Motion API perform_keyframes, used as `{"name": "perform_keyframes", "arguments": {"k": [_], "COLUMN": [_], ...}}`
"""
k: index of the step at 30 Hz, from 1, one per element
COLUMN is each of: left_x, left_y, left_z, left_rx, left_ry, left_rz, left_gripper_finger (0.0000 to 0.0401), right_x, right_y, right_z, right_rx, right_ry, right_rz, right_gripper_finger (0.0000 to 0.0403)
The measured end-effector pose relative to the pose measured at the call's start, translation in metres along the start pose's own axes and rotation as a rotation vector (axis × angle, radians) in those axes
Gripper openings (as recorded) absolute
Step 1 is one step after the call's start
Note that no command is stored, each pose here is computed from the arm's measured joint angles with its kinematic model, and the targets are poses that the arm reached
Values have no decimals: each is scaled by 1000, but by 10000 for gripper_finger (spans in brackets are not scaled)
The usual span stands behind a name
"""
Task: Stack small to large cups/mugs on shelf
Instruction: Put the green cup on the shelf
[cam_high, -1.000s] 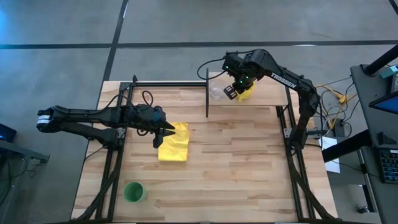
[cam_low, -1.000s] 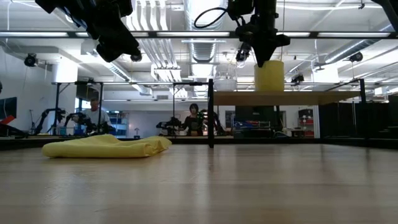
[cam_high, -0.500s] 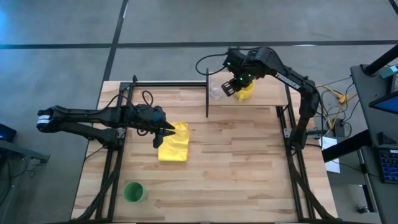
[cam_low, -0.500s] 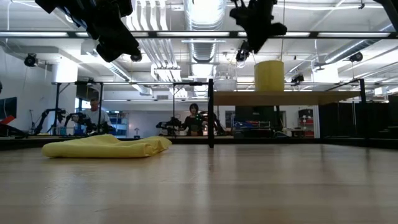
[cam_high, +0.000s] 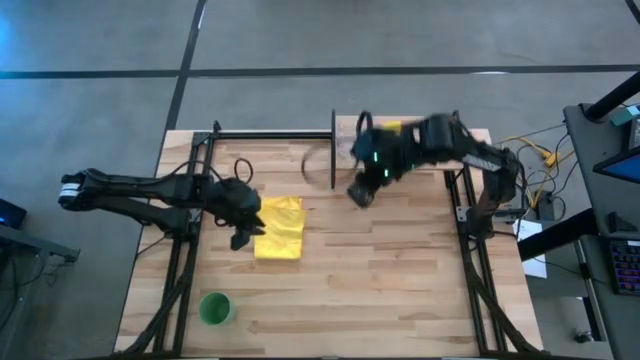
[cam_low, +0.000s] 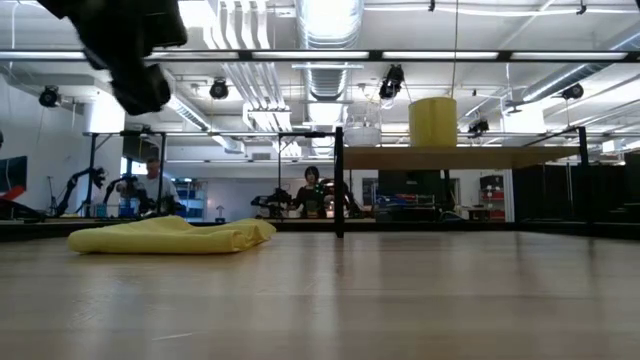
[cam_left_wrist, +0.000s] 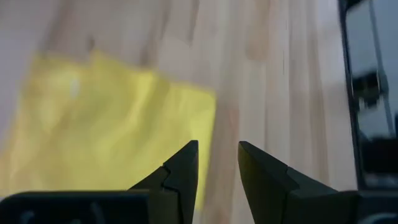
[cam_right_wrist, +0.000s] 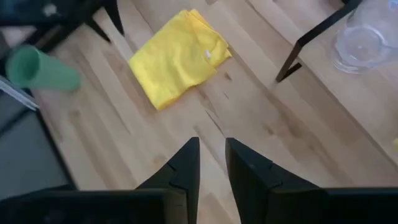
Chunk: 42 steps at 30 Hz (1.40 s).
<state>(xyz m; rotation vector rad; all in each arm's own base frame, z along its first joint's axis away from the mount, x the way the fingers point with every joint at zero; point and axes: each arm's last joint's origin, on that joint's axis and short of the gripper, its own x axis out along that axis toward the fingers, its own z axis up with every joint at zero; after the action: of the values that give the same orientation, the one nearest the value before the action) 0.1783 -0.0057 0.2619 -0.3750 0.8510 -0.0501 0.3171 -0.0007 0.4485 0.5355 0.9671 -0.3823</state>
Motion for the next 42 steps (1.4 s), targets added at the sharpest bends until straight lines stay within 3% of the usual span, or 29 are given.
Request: {"name": "perform_keyframes", "arguments": {"k": [6,15,21,27,31,42], "left_x": [-20,-62,-48,-23,-9,8], "left_y": [-22,-77,-114,-143,-150,-155], "left_z": [-9,-8,-34,-58,-65,-70], "left_rx": [18,212,301,366,378,387], "left_ry": [218,339,455,518,522,537], "left_rz": [-97,-235,-189,-89,-9,15], "left_gripper_finger": [99,99,99,99,99,99], "right_x": [14,43,66,86,95,94], "right_y": [42,62,62,66,71,81], "right_z": [-39,-78,-92,-96,-95,-89], "right_rx": [-89,-38,18,24,30,52], "right_ry": [-23,43,81,63,27,-24], "right_rz": [-111,-201,-258,-231,-178,-86], "right_gripper_finger": [72,69,74,71,68,65]}}
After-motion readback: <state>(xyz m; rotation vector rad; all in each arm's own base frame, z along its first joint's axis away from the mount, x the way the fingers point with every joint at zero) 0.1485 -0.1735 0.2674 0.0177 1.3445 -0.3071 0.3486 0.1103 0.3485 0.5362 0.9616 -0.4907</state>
